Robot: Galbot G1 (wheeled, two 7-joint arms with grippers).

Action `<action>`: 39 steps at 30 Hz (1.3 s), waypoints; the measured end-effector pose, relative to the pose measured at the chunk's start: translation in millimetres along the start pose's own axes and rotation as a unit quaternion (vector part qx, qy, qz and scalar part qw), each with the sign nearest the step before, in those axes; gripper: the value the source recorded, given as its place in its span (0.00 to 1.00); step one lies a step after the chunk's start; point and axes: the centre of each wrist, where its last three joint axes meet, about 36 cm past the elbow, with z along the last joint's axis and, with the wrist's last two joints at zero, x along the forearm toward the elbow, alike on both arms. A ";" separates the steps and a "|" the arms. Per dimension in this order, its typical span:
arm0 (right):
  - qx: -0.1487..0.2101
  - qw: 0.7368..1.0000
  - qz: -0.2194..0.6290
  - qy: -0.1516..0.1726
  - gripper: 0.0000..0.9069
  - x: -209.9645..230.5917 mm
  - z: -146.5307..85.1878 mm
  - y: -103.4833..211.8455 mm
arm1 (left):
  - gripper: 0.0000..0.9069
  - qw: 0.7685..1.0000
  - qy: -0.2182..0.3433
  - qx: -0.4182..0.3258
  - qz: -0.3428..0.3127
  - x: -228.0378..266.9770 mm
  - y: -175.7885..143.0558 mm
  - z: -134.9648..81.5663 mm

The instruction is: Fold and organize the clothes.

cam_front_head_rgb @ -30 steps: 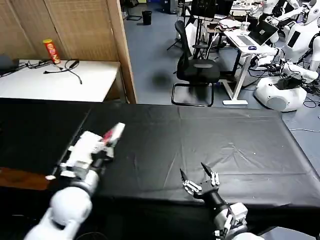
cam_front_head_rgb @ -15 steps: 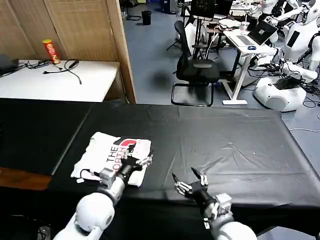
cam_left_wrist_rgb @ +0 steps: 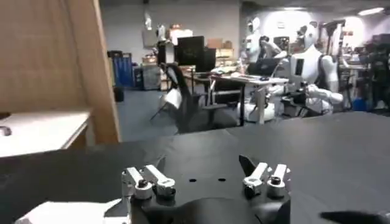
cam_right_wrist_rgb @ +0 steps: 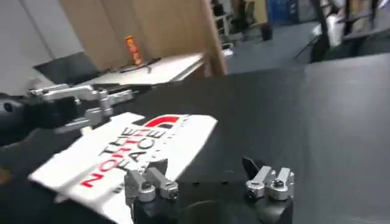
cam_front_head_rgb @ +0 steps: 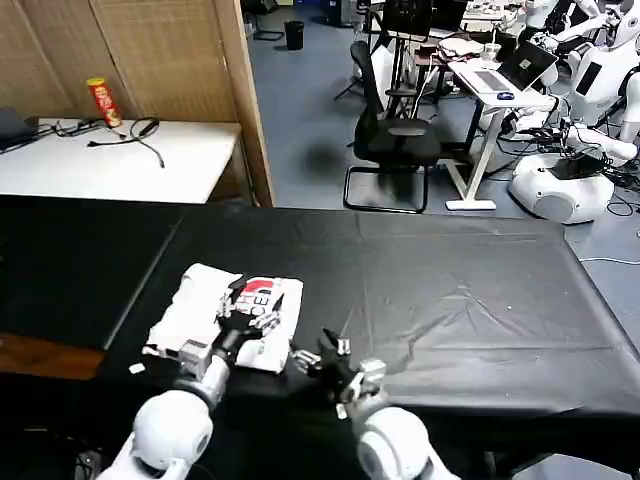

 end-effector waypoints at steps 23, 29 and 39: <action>0.016 0.999 0.019 0.028 0.00 -15.1 5.8 -0.8 | 0.97 0.998 -0.028 -0.002 -0.058 4.4 39.4 7.1; 0.008 0.999 0.036 0.019 0.28 19.7 -8.9 -32.9 | 0.97 0.997 -0.027 0.000 -0.074 5.4 52.7 16.2; 0.042 0.996 0.074 0.014 0.97 81.8 -25.9 -75.2 | 0.97 0.996 -0.029 0.009 -0.079 10.0 58.5 27.5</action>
